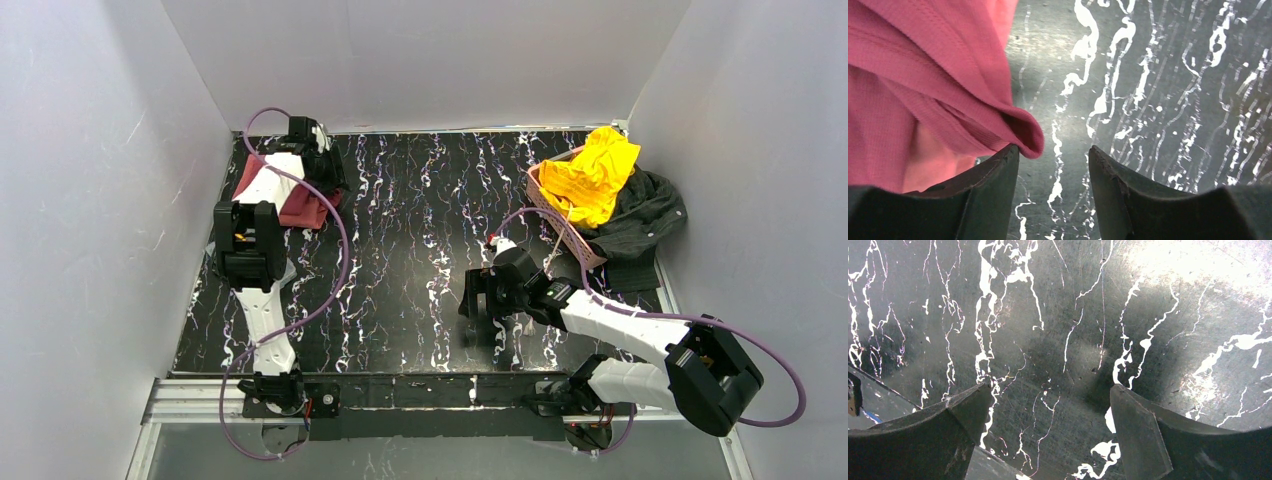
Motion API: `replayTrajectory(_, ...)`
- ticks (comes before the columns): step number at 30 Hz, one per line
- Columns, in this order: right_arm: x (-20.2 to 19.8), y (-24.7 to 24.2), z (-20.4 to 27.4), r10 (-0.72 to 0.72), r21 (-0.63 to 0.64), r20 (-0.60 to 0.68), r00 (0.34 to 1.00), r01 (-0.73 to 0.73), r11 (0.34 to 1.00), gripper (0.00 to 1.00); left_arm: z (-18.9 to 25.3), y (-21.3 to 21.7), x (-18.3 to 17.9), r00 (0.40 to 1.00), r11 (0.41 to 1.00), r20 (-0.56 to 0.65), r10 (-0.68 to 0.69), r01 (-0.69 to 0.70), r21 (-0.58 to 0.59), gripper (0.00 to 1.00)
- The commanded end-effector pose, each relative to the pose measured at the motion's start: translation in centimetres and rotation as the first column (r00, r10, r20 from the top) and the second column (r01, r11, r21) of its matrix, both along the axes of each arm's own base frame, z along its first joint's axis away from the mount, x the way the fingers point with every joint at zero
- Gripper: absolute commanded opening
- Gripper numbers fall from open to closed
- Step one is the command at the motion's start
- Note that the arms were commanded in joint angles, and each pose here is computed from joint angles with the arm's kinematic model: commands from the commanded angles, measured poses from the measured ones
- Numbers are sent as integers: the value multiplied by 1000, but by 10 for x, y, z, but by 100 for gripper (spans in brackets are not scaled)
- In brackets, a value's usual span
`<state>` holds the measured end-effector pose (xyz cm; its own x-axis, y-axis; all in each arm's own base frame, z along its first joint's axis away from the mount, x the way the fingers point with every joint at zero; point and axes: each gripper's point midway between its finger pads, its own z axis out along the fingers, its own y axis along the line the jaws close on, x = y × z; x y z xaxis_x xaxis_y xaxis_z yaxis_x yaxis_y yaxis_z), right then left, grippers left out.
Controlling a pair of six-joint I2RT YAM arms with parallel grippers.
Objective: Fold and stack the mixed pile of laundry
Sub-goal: Place the tank top at the corner of the board.
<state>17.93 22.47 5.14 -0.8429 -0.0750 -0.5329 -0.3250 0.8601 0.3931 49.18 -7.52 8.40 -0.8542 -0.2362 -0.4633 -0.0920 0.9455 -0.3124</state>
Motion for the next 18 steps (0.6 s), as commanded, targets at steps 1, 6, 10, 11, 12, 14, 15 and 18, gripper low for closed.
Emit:
replayTrajectory(1,5,3,8,1,22,31,1000,-1,1000,96,4,23,1,998,997,-13,55,-55,61,50)
replayTrajectory(6,6,3,7,-3,21,30,1000,3,1000,96,3,29,-2,998,989,-18,53,-50,142,50)
replayTrajectory(10,5,2,7,-4,20,30,1000,4,1000,96,-4,31,-2,999,985,-29,39,-33,167,50)
replayTrajectory(11,5,2,7,-6,18,29,1000,5,1000,96,-5,30,-1,999,986,-30,34,-29,165,48)
replayTrajectory(12,5,2,7,-6,18,29,1000,6,1000,96,-7,30,0,999,986,-30,30,-25,163,46)
replayTrajectory(14,5,1,7,-6,16,30,1000,6,1000,96,-8,29,2,999,987,-29,24,-19,159,38)
replayTrajectory(15,4,0,6,-8,14,29,1000,8,1000,96,-8,27,3,999,988,-27,20,-16,157,35)
replayTrajectory(18,4,0,5,-6,13,28,1000,6,1000,96,-5,28,3,1000,988,-18,22,-19,155,23)
